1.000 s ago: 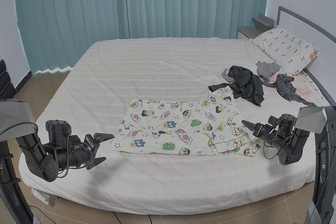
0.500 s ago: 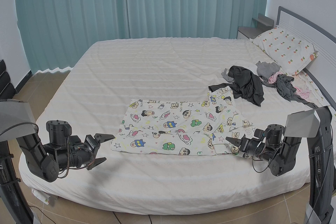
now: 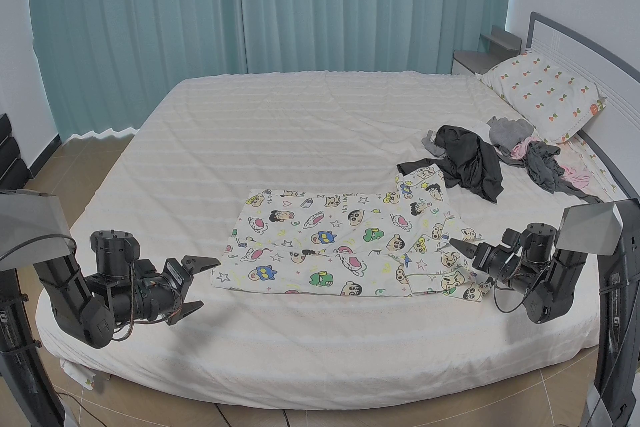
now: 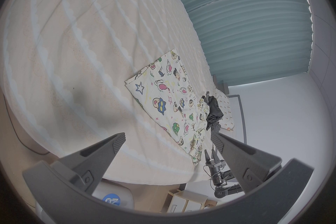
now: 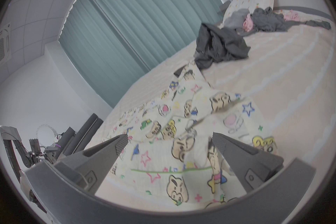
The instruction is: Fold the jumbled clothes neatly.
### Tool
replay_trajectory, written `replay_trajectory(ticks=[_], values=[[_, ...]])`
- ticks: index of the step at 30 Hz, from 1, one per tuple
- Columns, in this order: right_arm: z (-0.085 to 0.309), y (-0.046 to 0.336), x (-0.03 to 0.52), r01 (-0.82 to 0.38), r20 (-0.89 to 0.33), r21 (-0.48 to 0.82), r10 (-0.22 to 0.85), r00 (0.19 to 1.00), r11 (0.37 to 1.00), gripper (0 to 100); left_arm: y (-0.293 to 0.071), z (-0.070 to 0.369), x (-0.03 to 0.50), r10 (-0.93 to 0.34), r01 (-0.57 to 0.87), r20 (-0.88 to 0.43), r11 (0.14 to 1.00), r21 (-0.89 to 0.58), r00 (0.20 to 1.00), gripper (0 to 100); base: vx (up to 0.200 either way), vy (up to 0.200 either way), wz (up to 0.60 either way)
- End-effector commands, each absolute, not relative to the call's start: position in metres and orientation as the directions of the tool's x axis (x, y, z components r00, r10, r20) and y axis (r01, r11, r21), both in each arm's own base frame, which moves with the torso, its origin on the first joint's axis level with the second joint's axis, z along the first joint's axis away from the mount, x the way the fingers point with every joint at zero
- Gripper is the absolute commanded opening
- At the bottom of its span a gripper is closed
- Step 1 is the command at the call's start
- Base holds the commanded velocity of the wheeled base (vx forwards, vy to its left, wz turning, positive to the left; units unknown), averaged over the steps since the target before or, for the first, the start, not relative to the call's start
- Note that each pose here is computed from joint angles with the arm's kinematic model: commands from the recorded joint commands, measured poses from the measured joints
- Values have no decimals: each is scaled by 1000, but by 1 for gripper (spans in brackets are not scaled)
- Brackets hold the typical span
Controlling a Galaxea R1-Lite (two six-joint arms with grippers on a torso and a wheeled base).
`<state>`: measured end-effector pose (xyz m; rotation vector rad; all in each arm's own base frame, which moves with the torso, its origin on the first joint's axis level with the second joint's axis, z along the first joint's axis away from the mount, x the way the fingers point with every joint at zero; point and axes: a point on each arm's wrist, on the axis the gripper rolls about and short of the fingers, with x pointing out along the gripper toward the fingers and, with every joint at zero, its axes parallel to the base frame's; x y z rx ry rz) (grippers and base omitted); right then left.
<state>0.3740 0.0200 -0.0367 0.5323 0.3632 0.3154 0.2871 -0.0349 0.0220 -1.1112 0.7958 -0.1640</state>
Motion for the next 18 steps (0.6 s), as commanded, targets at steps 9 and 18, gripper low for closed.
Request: replay_trajectory(ticks=[9,18], values=[[-65,65,353,-237,-342,565,485,805,791,100,-34,21,288,-486,-265,-492,463,-846,722,100,0,0,0],[-74,42,373,-125,-422,569,420,804,812,100,-34,22,288,-484,-266,-491,461,-847,724,100,0,0,0]])
